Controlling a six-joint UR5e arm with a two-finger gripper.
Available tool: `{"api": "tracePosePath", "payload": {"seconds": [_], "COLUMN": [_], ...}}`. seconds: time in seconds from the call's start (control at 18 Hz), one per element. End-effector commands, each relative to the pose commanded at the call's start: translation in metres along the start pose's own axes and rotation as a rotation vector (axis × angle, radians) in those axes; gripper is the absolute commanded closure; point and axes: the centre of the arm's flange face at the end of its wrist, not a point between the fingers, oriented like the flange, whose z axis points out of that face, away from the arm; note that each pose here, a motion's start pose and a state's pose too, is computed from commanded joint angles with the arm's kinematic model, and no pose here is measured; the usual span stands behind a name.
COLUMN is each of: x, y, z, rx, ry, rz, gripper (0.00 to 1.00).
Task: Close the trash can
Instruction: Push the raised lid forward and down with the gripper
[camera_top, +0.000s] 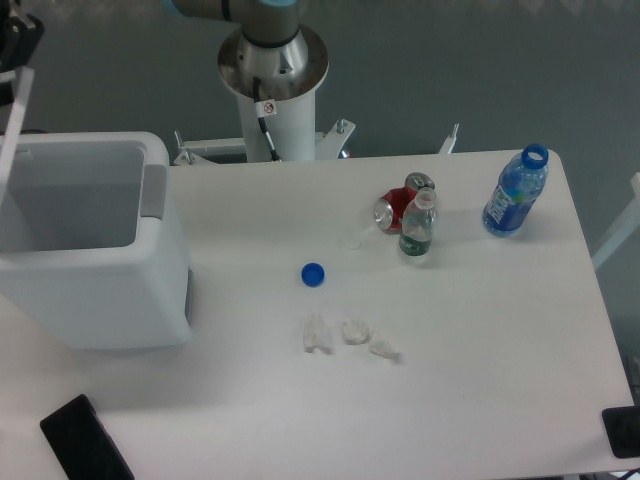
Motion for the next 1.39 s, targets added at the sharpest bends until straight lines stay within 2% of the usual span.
{"api": "tracePosePath", "payload": {"seconds": [1.39], "x": [-0.037], "y": [0.026], "z": [0.053], "rx": [-0.096], "ry": [-0.004], "rz": [-0.077], "gripper": [0.98]}}
